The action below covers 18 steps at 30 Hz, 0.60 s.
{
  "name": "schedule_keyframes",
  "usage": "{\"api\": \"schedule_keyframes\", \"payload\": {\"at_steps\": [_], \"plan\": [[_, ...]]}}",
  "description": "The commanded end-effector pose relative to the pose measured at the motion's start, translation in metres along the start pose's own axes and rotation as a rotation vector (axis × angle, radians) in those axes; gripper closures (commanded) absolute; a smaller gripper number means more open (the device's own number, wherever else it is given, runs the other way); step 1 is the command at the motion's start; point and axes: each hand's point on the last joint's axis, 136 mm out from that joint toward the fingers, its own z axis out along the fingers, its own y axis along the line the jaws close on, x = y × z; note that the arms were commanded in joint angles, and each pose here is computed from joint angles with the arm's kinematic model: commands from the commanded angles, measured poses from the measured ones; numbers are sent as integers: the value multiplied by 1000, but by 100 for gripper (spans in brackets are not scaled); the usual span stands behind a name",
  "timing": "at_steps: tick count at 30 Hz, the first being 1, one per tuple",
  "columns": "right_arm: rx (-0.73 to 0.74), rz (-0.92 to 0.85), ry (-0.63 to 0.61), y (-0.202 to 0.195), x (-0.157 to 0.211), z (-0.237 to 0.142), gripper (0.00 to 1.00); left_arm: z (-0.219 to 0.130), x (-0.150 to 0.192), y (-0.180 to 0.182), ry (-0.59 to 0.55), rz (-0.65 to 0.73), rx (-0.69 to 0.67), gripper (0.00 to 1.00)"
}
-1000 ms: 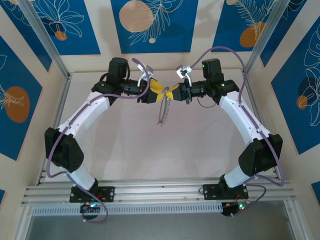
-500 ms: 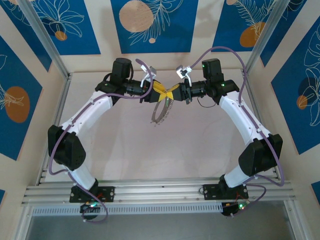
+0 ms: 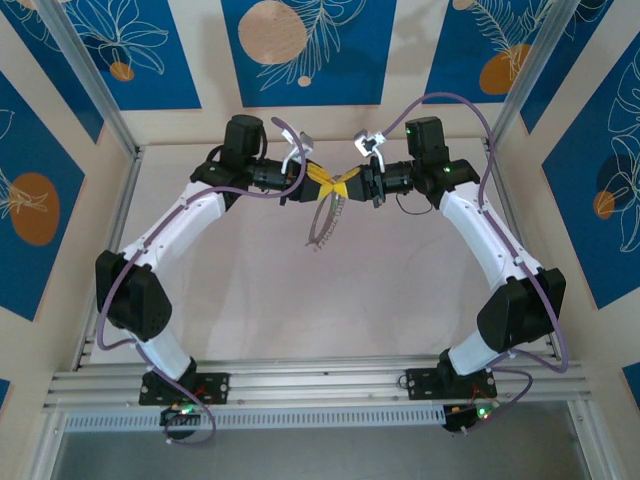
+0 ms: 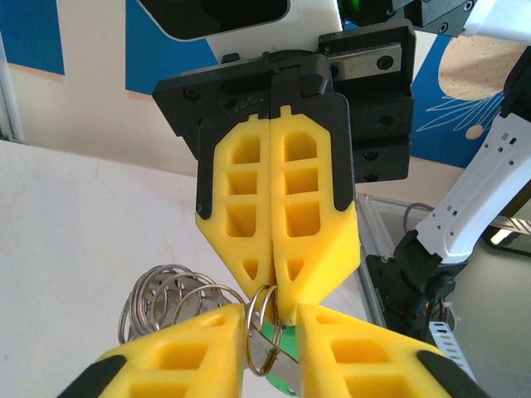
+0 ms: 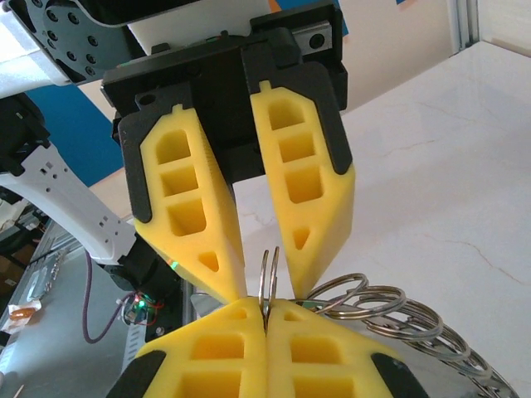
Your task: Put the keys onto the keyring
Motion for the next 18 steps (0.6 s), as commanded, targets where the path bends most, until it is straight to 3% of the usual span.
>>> {"api": "schedule_keyframes", "payload": {"at_steps": [1,14,18], "plan": [[-44,-35,-19,11,-9,-4,100,-2,-14,-6,-19,49,12,80],[-40,-34,-25,9,-9,-5,100,-1,-16,-9,-30,44,47,99],[-41,-33,-33,9,-10,-5,100,2,-16,-9,-51,41,58,100]]}}
